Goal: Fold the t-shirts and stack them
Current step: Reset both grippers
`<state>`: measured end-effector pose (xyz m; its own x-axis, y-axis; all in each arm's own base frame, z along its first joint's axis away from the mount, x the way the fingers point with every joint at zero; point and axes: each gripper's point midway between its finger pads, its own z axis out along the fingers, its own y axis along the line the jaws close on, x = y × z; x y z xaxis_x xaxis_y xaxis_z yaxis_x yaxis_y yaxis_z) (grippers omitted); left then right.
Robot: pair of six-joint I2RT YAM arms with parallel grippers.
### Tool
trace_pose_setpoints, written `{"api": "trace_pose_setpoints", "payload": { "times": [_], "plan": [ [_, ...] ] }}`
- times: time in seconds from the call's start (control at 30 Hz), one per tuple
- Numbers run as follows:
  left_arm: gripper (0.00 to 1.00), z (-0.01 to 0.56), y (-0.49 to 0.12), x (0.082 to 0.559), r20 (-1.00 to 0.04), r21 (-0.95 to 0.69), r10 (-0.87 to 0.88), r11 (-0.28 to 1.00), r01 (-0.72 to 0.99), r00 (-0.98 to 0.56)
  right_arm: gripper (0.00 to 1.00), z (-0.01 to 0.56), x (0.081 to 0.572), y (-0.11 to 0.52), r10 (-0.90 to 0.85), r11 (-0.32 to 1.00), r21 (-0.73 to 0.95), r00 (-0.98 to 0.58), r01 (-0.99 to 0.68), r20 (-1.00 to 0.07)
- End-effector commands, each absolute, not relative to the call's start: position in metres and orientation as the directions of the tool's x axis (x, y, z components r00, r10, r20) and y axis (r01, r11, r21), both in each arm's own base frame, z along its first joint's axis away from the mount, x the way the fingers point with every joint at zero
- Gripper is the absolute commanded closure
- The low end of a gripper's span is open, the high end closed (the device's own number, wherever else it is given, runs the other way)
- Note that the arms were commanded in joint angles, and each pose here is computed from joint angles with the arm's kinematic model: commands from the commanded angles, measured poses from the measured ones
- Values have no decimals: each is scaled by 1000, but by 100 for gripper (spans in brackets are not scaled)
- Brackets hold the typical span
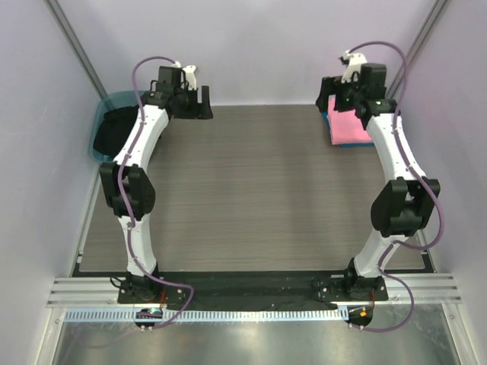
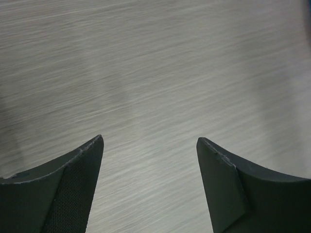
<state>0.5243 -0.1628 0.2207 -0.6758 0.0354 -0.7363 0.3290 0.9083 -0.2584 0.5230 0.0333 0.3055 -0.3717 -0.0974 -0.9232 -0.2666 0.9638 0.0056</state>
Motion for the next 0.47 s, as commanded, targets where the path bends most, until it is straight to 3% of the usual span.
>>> {"api": "trace_pose_setpoints", "payload": {
  "times": [0.0,0.2,0.3,0.33,0.43],
  "plan": [
    [18,231,-146,529,-766,-159,67,944,289,-640,0,234,525,64,41,975,150,-533,-163,-845],
    [15,197,-133,535,-719,-100,89,968,229,-690,0,191,535,70,71,997,59,-600,39,-797],
    [12,182,-134,533,-696,-109,88,968,225,-713,0,172,543,78,57,998,34,-629,48,-776],
    [1,176,-134,531,-681,-111,92,968,226,-727,0,166,545,78,56,998,19,-636,64,-770],
    [0,159,-136,525,-644,-114,117,962,247,-756,0,158,548,80,71,997,26,-650,78,-757]
  ]
}}
